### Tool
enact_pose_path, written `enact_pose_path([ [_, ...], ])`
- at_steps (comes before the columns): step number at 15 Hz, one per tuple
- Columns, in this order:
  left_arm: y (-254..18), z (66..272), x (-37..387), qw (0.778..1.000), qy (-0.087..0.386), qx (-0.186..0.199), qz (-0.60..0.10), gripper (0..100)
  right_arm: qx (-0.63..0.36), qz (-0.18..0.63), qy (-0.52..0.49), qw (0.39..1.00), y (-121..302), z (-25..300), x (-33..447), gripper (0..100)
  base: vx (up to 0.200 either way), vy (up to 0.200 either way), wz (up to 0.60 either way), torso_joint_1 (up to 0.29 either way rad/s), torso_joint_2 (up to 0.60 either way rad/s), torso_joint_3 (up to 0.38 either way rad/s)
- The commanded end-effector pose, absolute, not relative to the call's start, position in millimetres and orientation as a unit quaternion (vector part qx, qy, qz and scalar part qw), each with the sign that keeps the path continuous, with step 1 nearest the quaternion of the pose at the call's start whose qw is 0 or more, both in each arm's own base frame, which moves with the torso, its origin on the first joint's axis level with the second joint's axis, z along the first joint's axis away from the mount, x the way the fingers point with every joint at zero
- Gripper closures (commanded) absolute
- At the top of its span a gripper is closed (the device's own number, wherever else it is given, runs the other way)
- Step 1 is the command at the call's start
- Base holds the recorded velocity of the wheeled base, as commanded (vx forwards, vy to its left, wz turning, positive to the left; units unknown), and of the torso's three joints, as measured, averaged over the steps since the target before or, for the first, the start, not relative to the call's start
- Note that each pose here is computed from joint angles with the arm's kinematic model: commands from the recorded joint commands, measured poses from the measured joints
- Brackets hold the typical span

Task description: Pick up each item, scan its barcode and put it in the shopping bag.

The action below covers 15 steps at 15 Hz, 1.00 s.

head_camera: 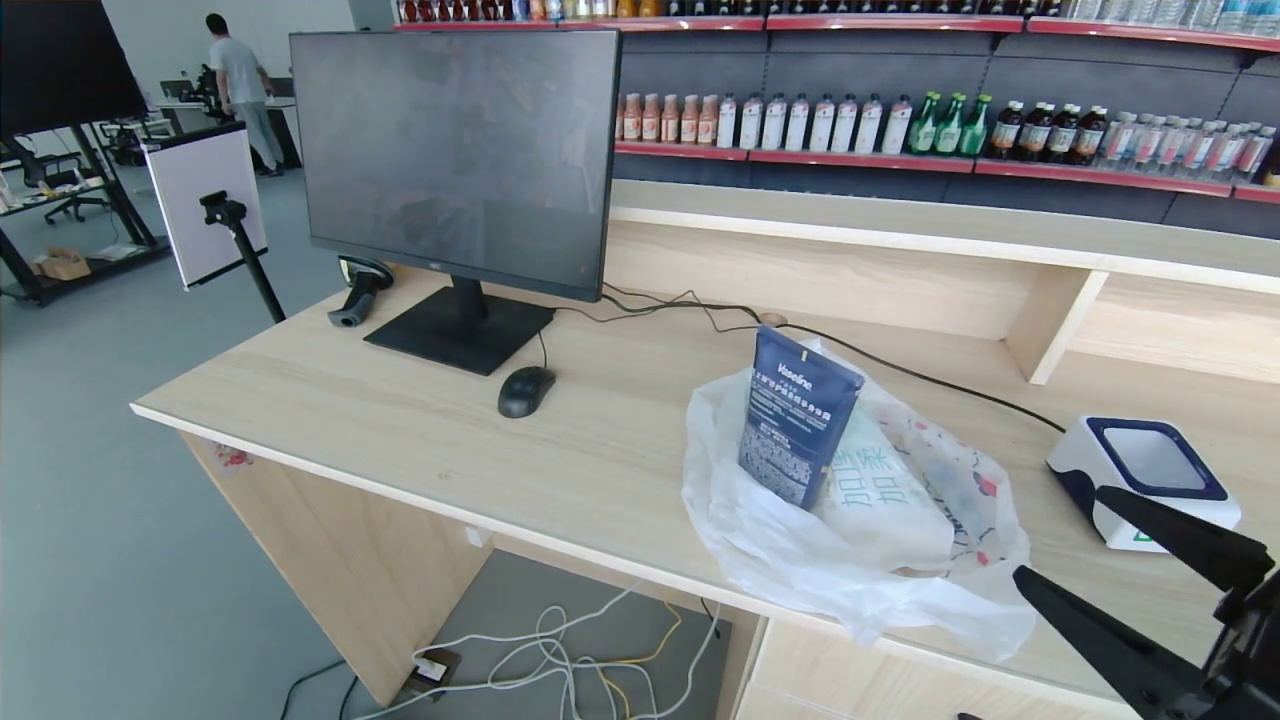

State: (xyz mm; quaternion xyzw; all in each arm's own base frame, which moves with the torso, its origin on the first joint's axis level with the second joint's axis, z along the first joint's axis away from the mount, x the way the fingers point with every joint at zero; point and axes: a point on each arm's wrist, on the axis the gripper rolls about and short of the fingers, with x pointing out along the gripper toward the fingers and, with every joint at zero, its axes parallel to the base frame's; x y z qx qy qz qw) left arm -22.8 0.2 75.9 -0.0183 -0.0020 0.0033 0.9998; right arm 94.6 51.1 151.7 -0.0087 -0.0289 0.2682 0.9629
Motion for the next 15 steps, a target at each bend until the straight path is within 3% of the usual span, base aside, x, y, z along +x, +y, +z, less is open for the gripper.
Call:
enact_pose_path([
  [1,0.2,76.0,-22.8,1.0,-0.002,-0.018,0.004,0,-0.032,0.274,-0.009,0.961,15.4,127.4,25.9,0,0.0,0.0,0.0,0.0,0.0,0.0],
  [6,0.2,76.0,-22.7,1.0,-0.002,-0.018,0.003,0,-0.038,0.273,-0.004,0.961,-10.0,82.5,-22.1,0,0.0,0.0,0.0,0.0,0.0,0.0],
  [15,0.2,76.0,-22.8,1.0,-0.002,-0.018,0.003,0,-0.008,0.144,0.004,0.989,-6.5,76.1,-20.9,0,0.0,0.0,0.0,0.0,0.0,0.0],
])
